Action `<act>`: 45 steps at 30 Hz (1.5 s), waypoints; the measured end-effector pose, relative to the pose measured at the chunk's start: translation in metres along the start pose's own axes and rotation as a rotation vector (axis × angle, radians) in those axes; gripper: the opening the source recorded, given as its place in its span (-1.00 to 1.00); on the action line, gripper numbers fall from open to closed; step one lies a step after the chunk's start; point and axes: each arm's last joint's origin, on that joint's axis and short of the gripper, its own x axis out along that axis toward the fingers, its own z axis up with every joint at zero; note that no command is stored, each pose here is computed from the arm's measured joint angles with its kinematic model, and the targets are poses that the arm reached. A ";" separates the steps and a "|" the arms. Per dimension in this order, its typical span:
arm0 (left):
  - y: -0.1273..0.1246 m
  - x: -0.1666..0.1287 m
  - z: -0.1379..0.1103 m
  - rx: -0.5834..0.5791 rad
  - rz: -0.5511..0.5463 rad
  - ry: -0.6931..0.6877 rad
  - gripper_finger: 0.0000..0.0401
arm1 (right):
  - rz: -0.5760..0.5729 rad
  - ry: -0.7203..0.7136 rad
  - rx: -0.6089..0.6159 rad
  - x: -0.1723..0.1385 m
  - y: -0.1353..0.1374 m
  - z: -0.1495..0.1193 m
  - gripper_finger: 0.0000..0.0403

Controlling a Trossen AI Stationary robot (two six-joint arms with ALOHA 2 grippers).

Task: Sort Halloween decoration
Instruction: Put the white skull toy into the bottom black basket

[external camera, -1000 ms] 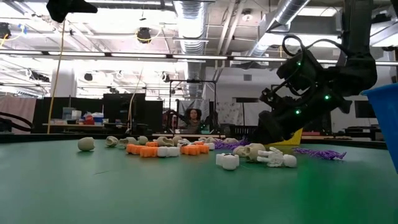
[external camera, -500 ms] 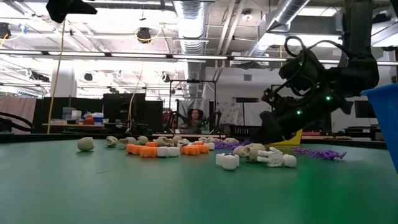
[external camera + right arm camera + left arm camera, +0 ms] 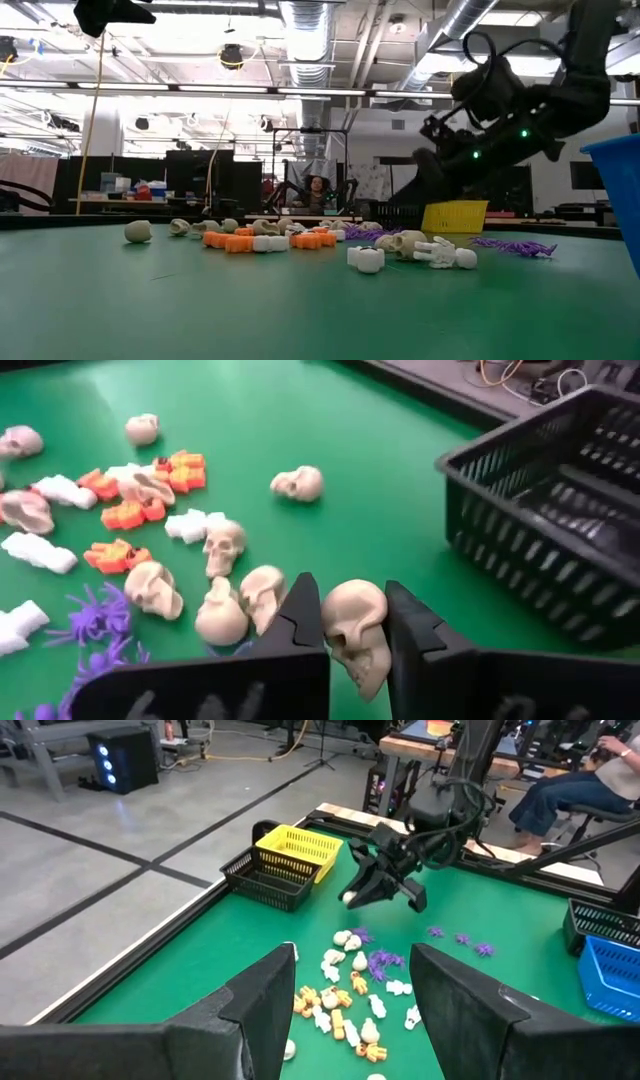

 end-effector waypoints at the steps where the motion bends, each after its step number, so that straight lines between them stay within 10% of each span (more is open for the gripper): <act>1: 0.000 0.000 0.000 0.000 0.000 0.000 -0.06 | 0.006 -0.017 0.005 -0.002 0.001 0.004 -0.78; 9: 0.000 0.000 0.000 0.000 0.000 0.000 -0.06 | 0.156 -0.037 0.049 -0.033 0.023 0.024 -0.78; 20: 0.000 0.000 0.000 0.004 0.003 -0.003 -0.06 | 0.733 0.121 0.386 -0.111 0.080 0.035 -0.78; 27: 0.000 0.000 0.000 0.000 0.006 -0.004 -0.06 | 0.878 0.400 0.587 -0.157 0.108 0.036 -0.78; 35: 0.000 0.000 0.000 -0.002 0.016 -0.007 -0.06 | 0.727 0.832 0.639 -0.211 0.131 0.043 -0.78; 45: 0.001 0.000 0.001 -0.003 0.041 -0.014 -0.06 | 0.366 1.020 0.478 -0.252 0.147 0.058 -0.78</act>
